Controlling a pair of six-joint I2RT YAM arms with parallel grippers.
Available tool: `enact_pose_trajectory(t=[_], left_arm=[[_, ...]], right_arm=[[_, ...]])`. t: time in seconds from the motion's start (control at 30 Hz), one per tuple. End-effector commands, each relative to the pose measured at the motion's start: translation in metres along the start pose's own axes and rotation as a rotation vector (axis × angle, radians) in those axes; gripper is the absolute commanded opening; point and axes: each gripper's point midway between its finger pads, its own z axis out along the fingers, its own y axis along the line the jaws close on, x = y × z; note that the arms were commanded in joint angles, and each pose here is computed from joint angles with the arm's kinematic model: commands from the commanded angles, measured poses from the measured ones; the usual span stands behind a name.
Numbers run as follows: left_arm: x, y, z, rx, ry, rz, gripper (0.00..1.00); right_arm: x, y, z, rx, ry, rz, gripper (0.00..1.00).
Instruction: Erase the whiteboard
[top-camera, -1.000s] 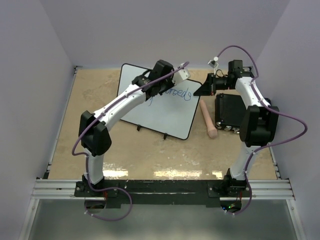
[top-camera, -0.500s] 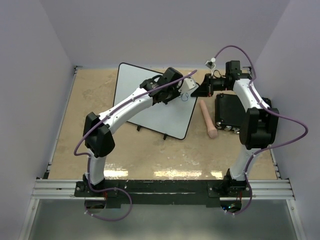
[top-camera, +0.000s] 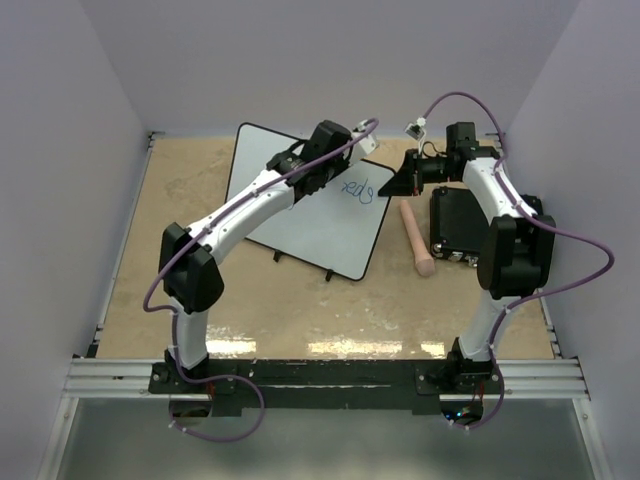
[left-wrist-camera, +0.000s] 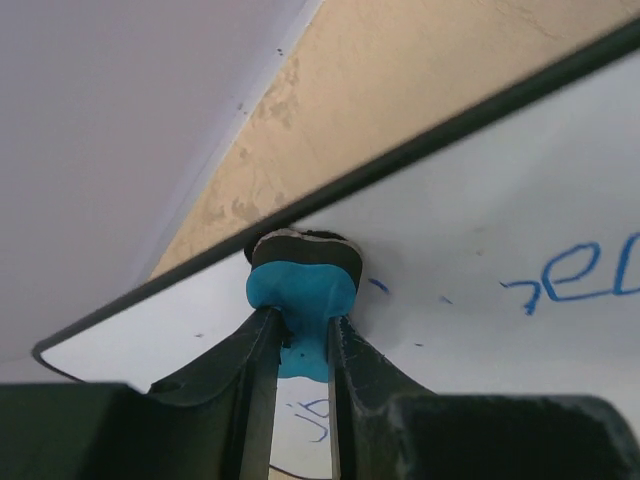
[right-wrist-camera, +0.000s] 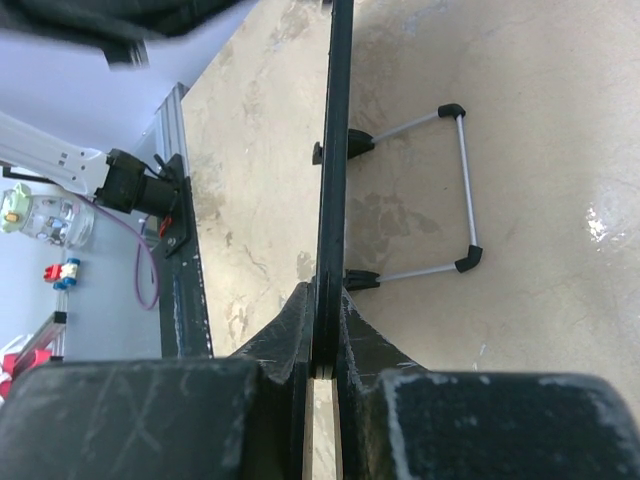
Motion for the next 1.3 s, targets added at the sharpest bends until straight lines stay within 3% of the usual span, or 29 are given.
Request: enact_pose_trajectory(t=[0.0, 0.1, 0.23, 0.33, 0.37, 0.4, 0.47, 0.6, 0.7, 0.97, 1.03, 1.13, 1.27], left_arm=[[0.027, -0.063, -0.015, 0.196, 0.009, 0.066, 0.0], [0.046, -0.094, -0.018, 0.273, 0.039, 0.108, 0.0], [0.046, -0.097, -0.016, 0.285, 0.059, 0.112, 0.0], [0.026, -0.068, -0.002, 0.209, 0.052, 0.078, 0.0], [-0.002, -0.04, -0.006, 0.148, -0.003, 0.034, 0.0], [0.007, -0.032, 0.01, 0.132, 0.046, 0.01, 0.0], [-0.016, 0.01, 0.01, 0.039, 0.002, -0.047, 0.0], [-0.016, 0.027, 0.018, -0.021, 0.001, -0.019, 0.0], [-0.009, 0.01, 0.014, 0.023, 0.001, -0.011, 0.0], [0.029, -0.099, -0.008, 0.285, 0.018, 0.1, 0.0], [0.042, -0.11, -0.01, 0.31, 0.038, 0.084, 0.0], [0.055, -0.108, -0.006, 0.288, 0.055, 0.064, 0.0], [0.058, -0.061, 0.012, 0.223, 0.046, -0.059, 0.0]], right_arm=[[-0.005, 0.019, 0.006, -0.027, 0.005, -0.121, 0.0], [-0.004, 0.018, 0.006, -0.03, 0.006, -0.119, 0.0], [-0.003, 0.018, 0.006, -0.031, 0.01, -0.122, 0.0], [-0.001, 0.018, 0.006, -0.033, 0.014, -0.121, 0.0], [0.0, 0.018, 0.006, -0.034, 0.017, -0.121, 0.0], [0.0, 0.018, 0.006, -0.036, 0.017, -0.119, 0.0], [-0.001, 0.019, 0.005, -0.035, 0.017, -0.122, 0.0], [-0.002, 0.02, 0.005, -0.036, 0.015, -0.128, 0.0], [-0.003, 0.02, 0.005, -0.036, 0.014, -0.129, 0.0], [-0.005, 0.02, 0.005, -0.038, 0.01, -0.13, 0.0], [-0.004, 0.02, 0.005, -0.038, 0.011, -0.131, 0.0], [-0.004, 0.021, 0.005, -0.038, 0.012, -0.134, 0.0], [-0.001, 0.02, 0.005, -0.04, 0.02, -0.124, 0.0]])
